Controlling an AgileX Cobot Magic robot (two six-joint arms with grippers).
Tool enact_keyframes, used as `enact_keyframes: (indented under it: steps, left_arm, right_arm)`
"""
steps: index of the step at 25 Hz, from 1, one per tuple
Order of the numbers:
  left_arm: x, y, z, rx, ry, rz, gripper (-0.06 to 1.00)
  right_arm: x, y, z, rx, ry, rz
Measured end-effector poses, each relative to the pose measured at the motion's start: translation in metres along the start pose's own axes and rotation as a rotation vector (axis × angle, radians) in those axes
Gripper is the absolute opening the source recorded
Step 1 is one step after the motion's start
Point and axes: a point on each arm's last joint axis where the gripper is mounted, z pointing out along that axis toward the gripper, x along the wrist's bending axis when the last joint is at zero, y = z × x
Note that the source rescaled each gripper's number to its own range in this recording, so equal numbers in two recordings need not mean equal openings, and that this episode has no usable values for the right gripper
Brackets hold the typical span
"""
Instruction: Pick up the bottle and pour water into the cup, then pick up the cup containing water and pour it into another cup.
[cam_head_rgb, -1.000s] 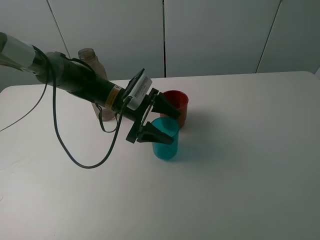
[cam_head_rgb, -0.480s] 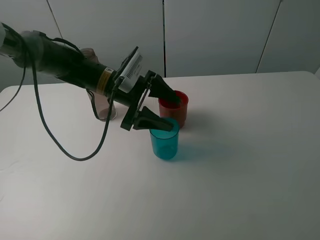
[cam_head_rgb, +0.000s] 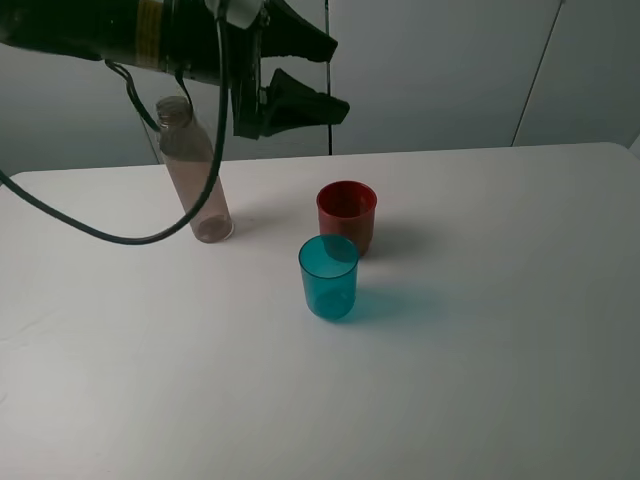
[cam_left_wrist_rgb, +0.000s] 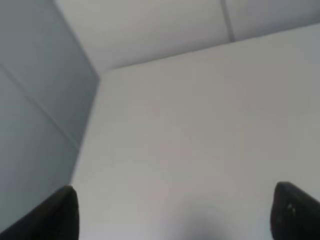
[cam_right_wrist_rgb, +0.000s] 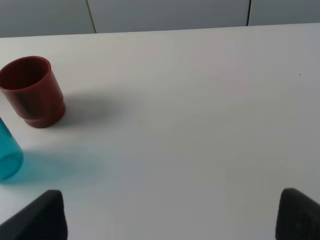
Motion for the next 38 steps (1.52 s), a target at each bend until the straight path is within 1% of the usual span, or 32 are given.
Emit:
enact_keyframes:
  steps: [4, 6, 8, 10, 11, 12, 13, 14, 15, 16, 18, 21, 24, 26, 29, 33, 35, 38]
  left_arm:
    - [0.012, 0.029, -0.026, 0.019, 0.230, 0.024, 0.91]
    - [0.020, 0.038, -0.039, 0.038, 0.362, 0.021, 0.91]
    - [0.027, 0.046, -0.051, 0.047, 0.491, -0.006, 0.91]
    - [0.034, 0.049, -0.066, 0.056, 0.654, -0.059, 0.91]
    - [0.035, 0.049, -0.073, 0.089, 0.725, -0.050, 0.91]
    - [0.037, 0.048, -0.080, 0.143, 0.805, -0.046, 0.91]
    - [0.037, 0.045, -0.088, 0.221, 0.873, -0.045, 0.91]
    - [0.036, 0.041, -0.094, 0.311, 0.924, -0.054, 0.91]
    - [0.033, 0.037, -0.098, 0.393, 0.939, -0.066, 0.91]
    - [0.030, 0.032, -0.102, 0.477, 0.950, -0.098, 0.91]
    - [0.022, 0.024, -0.113, 0.612, 0.965, -0.200, 0.91]
    - [0.007, 0.019, -0.129, 0.751, 0.979, -0.371, 0.91]
    - [-0.009, 0.024, -0.149, 0.827, 1.018, -0.525, 0.91]
    - [-0.021, 0.031, -0.163, 0.841, 1.040, -0.611, 0.91]
    - [-0.040, 0.043, -0.188, 0.797, 1.050, -0.745, 0.91]
    - [-0.070, 0.040, -0.225, 0.742, 1.055, -0.858, 0.91]
    - [-0.091, 0.037, -0.245, 0.709, 1.085, -0.905, 0.91]
    - [-0.121, 0.029, -0.271, 0.676, 1.166, -0.951, 0.91]
  right_arm:
    - [0.000, 0.000, 0.000, 0.000, 0.000, 0.000]
    - [0.000, 0.000, 0.000, 0.000, 0.000, 0.000]
    - [0.000, 0.000, 0.000, 0.000, 0.000, 0.000]
    - [0.000, 0.000, 0.000, 0.000, 0.000, 0.000]
    - [0.000, 0.000, 0.000, 0.000, 0.000, 0.000]
    - [0.000, 0.000, 0.000, 0.000, 0.000, 0.000]
    - [0.000, 0.000, 0.000, 0.000, 0.000, 0.000]
    - [0.000, 0.000, 0.000, 0.000, 0.000, 0.000]
    - [0.000, 0.000, 0.000, 0.000, 0.000, 0.000]
    - [0.000, 0.000, 0.000, 0.000, 0.000, 0.000]
    - [0.000, 0.000, 0.000, 0.000, 0.000, 0.000]
    - [0.000, 0.000, 0.000, 0.000, 0.000, 0.000]
    - [0.000, 0.000, 0.000, 0.000, 0.000, 0.000]
    - [0.000, 0.000, 0.000, 0.000, 0.000, 0.000]
    - [0.000, 0.000, 0.000, 0.000, 0.000, 0.000]
    - [0.000, 0.000, 0.000, 0.000, 0.000, 0.000]
    - [0.000, 0.000, 0.000, 0.000, 0.000, 0.000]
    - [0.000, 0.000, 0.000, 0.000, 0.000, 0.000]
